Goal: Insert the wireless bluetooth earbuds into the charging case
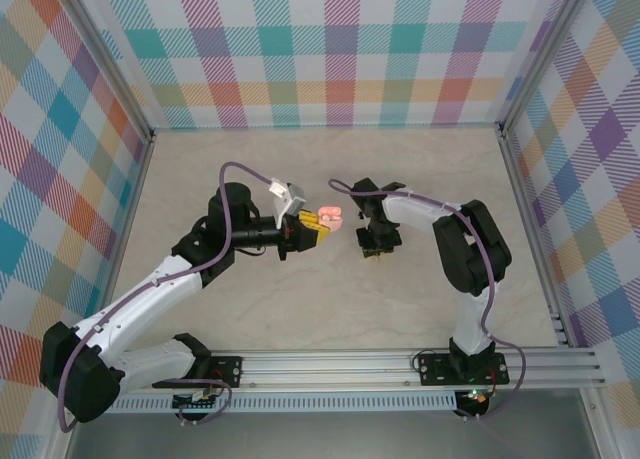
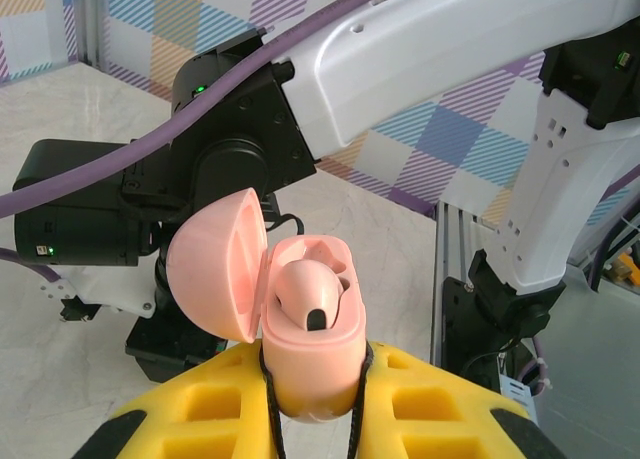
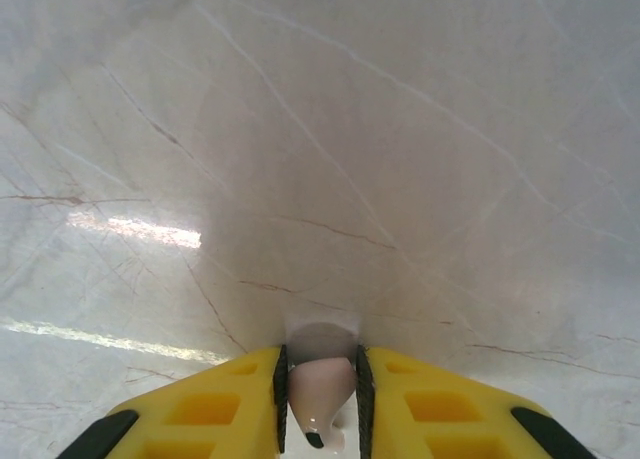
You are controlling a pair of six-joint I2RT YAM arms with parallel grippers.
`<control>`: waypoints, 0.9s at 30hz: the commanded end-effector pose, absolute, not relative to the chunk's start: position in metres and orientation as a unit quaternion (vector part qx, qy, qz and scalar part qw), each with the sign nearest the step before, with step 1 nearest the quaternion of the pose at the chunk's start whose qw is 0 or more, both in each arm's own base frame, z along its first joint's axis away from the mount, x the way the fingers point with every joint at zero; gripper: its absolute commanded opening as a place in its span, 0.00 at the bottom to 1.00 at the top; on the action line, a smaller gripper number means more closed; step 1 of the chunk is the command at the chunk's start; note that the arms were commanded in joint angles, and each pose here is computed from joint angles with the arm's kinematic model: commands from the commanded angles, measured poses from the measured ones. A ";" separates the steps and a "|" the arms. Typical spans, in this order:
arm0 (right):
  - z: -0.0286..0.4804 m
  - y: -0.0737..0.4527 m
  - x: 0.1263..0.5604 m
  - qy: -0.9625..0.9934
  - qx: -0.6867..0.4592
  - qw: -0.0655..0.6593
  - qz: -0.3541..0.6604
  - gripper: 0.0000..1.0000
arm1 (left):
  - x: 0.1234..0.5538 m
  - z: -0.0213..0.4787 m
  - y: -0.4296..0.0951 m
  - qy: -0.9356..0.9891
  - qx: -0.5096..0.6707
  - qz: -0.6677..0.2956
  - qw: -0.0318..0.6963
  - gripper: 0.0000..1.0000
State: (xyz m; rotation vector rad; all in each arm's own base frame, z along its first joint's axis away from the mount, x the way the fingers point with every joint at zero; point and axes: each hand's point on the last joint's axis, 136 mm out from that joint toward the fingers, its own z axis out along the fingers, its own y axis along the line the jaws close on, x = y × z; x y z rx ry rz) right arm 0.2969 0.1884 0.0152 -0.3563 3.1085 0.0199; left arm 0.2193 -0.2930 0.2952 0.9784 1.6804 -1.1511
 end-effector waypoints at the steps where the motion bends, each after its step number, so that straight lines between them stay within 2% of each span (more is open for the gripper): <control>1: 0.017 0.184 0.290 0.994 -0.105 0.003 0.001 0.23 | 0.214 0.306 -0.299 0.651 0.408 -0.470 0.435 0.04; 8: 0.041 0.181 0.304 0.994 -0.072 0.070 0.037 0.21 | 0.214 0.304 -0.299 0.654 0.406 -0.469 0.434 0.04; 16: 0.089 0.178 0.315 0.974 -0.015 0.163 0.156 0.21 | 0.214 0.303 -0.299 0.653 0.406 -0.469 0.434 0.04; 20: 0.125 0.177 0.316 0.952 0.000 0.214 0.217 0.21 | 0.215 0.302 -0.299 0.654 0.406 -0.469 0.434 0.04; 27: 0.213 0.203 0.306 0.892 -0.045 0.289 0.344 0.21 | 0.214 0.302 -0.300 0.648 0.412 -0.471 0.435 0.04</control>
